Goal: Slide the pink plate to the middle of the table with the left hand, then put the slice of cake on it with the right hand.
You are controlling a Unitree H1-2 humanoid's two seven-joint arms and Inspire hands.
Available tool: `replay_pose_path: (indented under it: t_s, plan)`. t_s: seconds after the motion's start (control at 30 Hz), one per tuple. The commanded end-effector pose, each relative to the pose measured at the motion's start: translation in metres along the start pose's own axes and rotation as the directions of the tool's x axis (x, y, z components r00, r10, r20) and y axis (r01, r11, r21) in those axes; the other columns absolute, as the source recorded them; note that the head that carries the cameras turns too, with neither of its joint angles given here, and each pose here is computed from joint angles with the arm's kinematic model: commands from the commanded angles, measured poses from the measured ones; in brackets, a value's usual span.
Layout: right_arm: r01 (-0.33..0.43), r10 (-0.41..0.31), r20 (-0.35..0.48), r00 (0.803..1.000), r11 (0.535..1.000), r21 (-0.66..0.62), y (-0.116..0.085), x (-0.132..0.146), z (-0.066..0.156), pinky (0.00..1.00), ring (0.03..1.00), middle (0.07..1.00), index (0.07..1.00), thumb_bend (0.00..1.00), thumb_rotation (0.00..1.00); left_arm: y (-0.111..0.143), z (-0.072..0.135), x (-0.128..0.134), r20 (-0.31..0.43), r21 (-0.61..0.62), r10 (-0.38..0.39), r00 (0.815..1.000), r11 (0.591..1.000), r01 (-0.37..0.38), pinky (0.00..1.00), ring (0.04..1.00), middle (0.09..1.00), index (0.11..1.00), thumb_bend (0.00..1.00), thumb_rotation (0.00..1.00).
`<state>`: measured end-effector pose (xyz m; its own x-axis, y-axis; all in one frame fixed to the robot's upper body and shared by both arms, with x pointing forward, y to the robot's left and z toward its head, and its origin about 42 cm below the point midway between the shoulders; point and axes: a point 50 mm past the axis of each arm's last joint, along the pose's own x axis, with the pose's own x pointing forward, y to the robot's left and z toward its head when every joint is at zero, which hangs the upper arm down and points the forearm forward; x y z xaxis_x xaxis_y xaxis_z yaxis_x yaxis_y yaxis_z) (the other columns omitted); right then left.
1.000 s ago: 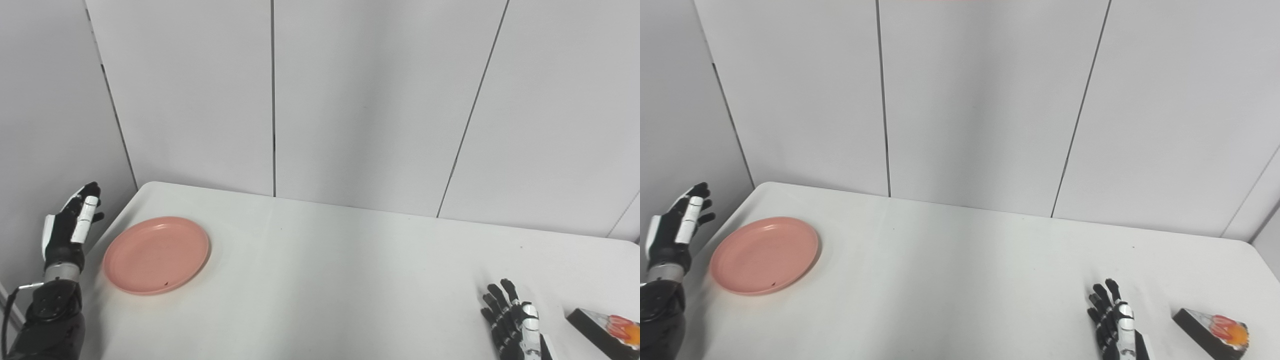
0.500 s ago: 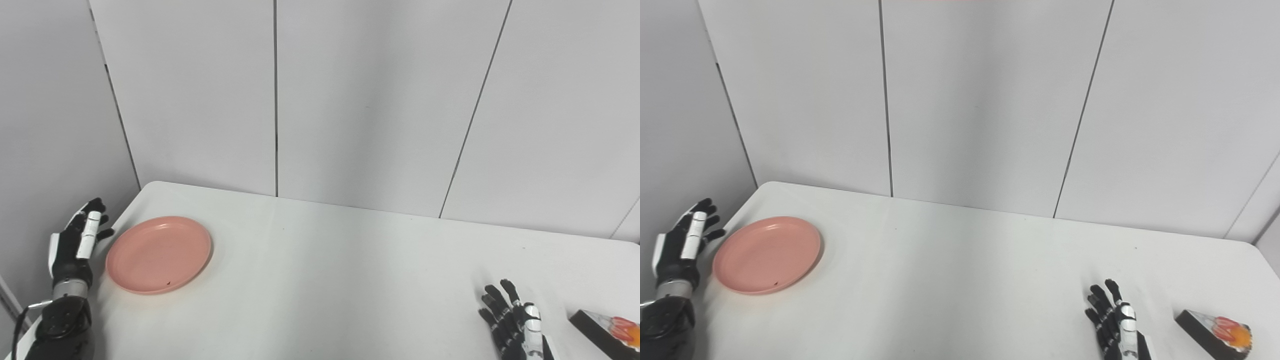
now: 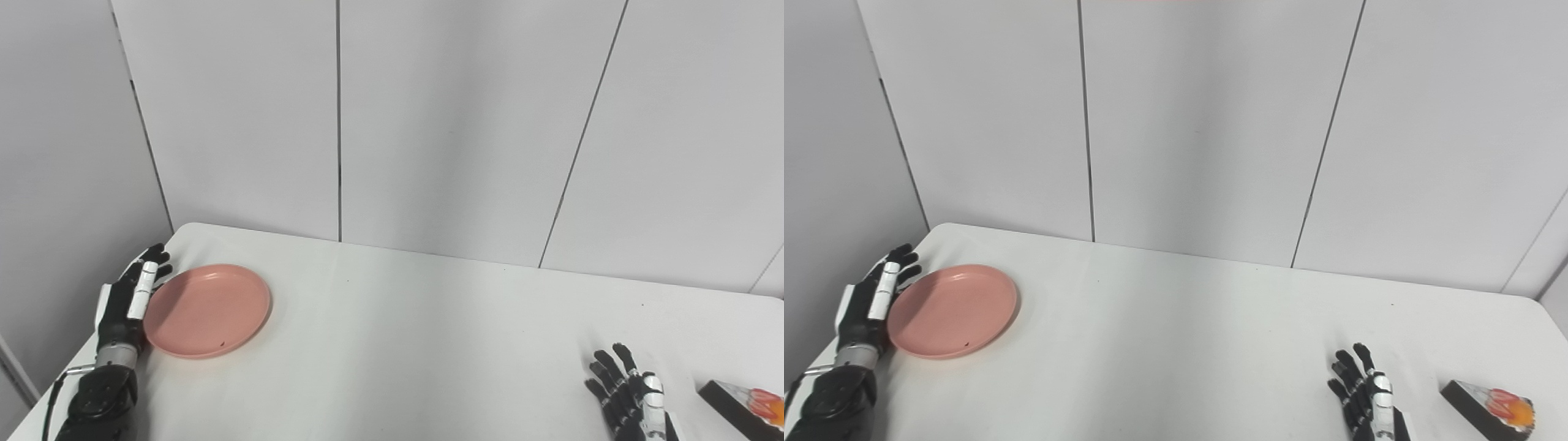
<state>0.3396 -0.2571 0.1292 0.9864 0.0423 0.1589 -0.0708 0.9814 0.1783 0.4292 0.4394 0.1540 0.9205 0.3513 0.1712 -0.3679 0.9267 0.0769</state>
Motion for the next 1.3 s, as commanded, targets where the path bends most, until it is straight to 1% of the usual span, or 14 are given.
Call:
replay_pose_path:
  t_s: [0.0,0.1,0.17,0.27,0.33,0.5,0.67,0.73,0.8,0.97,1.13,1.27]
  plan:
    - [0.006,-0.005,-0.067,0.998,1.000,0.019,-0.001,-0.011,-0.014,0.92,0.923,0.907,0.962,0.77,1.00,-0.012,0.003,0.001,0.000,-0.003,-0.058,0.998,0.998,0.058,0.68,0.818,0.831,0.798,0.82,0.88]
    - [0.005,-0.004,-0.068,0.998,1.000,0.027,-0.001,-0.011,-0.015,0.92,0.921,0.906,0.962,0.76,1.00,-0.018,0.005,0.001,-0.003,-0.007,-0.085,0.996,0.996,0.085,0.68,0.812,0.818,0.770,0.81,0.87]
    - [0.004,-0.002,-0.069,0.998,1.000,0.031,-0.002,-0.011,-0.015,0.92,0.925,0.911,0.962,0.77,1.00,-0.024,0.006,0.000,-0.005,-0.007,-0.106,0.994,0.994,0.106,0.68,0.809,0.814,0.767,0.80,0.87]
    - [0.006,-0.004,-0.074,0.997,1.000,0.029,-0.002,-0.011,-0.016,0.91,0.922,0.911,0.956,0.76,1.00,-0.033,0.006,0.000,-0.010,-0.019,-0.131,0.991,0.991,0.131,0.69,0.804,0.807,0.770,0.80,0.85]
    - [0.006,-0.004,-0.076,0.997,1.000,0.030,-0.001,-0.011,-0.016,0.90,0.917,0.906,0.952,0.77,1.00,-0.037,0.007,-0.001,-0.008,-0.008,-0.147,0.989,0.989,0.147,0.69,0.811,0.817,0.781,0.81,0.86]
    - [0.007,-0.006,-0.078,0.997,1.000,0.022,-0.001,-0.011,-0.018,0.89,0.909,0.902,0.938,0.78,1.00,-0.062,0.007,-0.002,0.004,0.000,-0.210,0.978,0.978,0.210,0.68,0.811,0.819,0.786,0.81,0.86]
    - [0.001,0.000,-0.082,0.997,1.000,0.017,0.001,-0.012,-0.017,0.88,0.908,0.906,0.944,0.78,1.00,-0.081,0.010,-0.003,0.017,-0.007,-0.234,0.972,0.972,0.234,0.68,0.810,0.811,0.760,0.81,0.86]
    - [-0.002,0.004,-0.083,0.997,1.000,0.020,0.002,-0.011,-0.017,0.88,0.912,0.908,0.949,0.78,1.00,-0.089,0.012,-0.003,0.028,-0.008,-0.254,0.967,0.967,0.255,0.68,0.812,0.815,0.772,0.80,0.87]
    - [-0.008,0.009,-0.082,0.997,1.000,0.019,0.003,-0.011,-0.017,0.88,0.905,0.908,0.950,0.78,1.00,-0.097,0.014,-0.003,0.034,-0.013,-0.272,0.962,0.962,0.273,0.69,0.813,0.817,0.765,0.79,0.88]
    - [-0.014,0.015,-0.087,0.996,1.000,0.011,0.006,-0.011,-0.017,0.87,0.900,0.916,0.944,0.79,1.00,-0.118,0.015,-0.004,0.029,-0.027,-0.313,0.949,0.949,0.314,0.69,0.816,0.819,0.777,0.79,0.87]
    - [-0.017,0.018,-0.089,0.996,1.000,0.014,0.007,-0.011,-0.018,0.87,0.903,0.922,0.950,0.79,1.00,-0.139,0.014,-0.006,0.027,-0.031,-0.352,0.936,0.935,0.353,0.68,0.810,0.815,0.771,0.80,0.88]
    - [-0.016,0.017,-0.094,0.995,1.000,0.011,0.008,-0.011,-0.018,0.86,0.903,0.922,0.951,0.79,1.00,-0.159,0.011,-0.013,0.019,-0.048,-0.389,0.921,0.920,0.390,0.68,0.810,0.820,0.771,0.82,0.88]
